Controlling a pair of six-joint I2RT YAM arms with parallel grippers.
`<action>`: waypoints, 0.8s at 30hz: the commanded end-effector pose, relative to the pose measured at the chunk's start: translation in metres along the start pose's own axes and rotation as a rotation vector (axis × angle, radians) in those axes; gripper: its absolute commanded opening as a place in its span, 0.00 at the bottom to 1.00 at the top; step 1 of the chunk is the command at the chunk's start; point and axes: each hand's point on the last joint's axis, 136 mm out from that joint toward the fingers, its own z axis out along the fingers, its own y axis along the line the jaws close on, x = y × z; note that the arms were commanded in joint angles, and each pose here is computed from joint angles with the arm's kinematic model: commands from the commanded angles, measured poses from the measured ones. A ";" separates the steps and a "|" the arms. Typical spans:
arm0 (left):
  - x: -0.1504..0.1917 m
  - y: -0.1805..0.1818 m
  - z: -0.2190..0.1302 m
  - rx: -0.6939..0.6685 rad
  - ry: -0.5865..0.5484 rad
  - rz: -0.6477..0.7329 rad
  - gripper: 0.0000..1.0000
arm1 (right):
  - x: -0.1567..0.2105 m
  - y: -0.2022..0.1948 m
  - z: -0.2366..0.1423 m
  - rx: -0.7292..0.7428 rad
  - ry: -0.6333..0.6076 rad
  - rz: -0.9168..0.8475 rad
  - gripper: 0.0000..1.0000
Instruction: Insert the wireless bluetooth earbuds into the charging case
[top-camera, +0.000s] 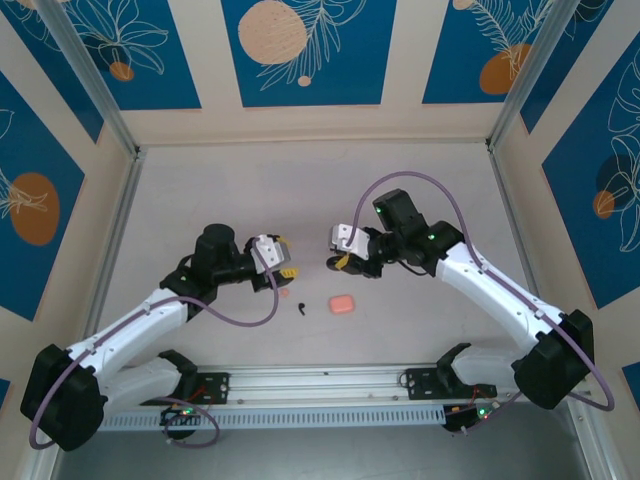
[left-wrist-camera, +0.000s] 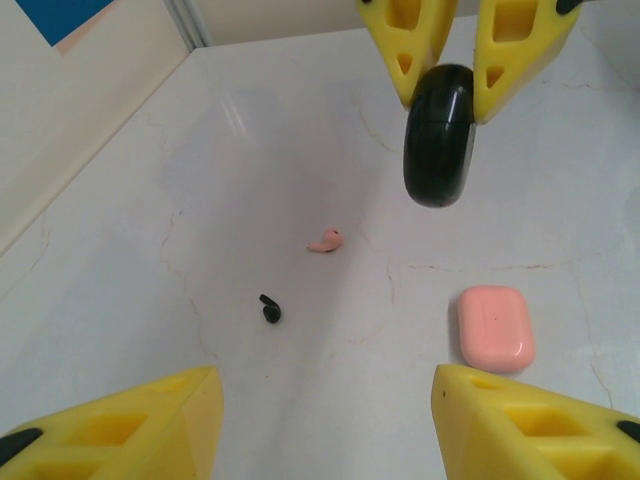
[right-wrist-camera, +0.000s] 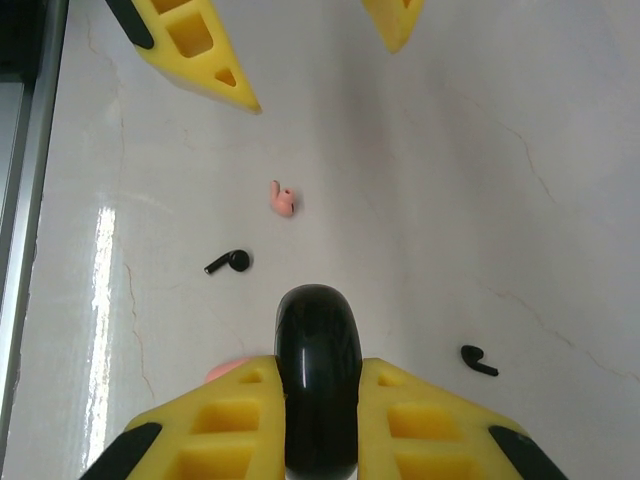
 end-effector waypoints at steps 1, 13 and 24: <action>-0.011 -0.011 0.000 0.059 -0.045 0.034 0.56 | 0.007 0.002 0.007 -0.005 0.029 0.022 0.08; -0.012 -0.026 0.000 0.140 -0.074 0.050 0.55 | -0.011 0.008 0.014 -0.103 0.003 -0.074 0.08; -0.014 -0.030 -0.003 0.138 -0.072 0.061 0.54 | -0.026 0.005 0.019 -0.164 -0.063 -0.163 0.08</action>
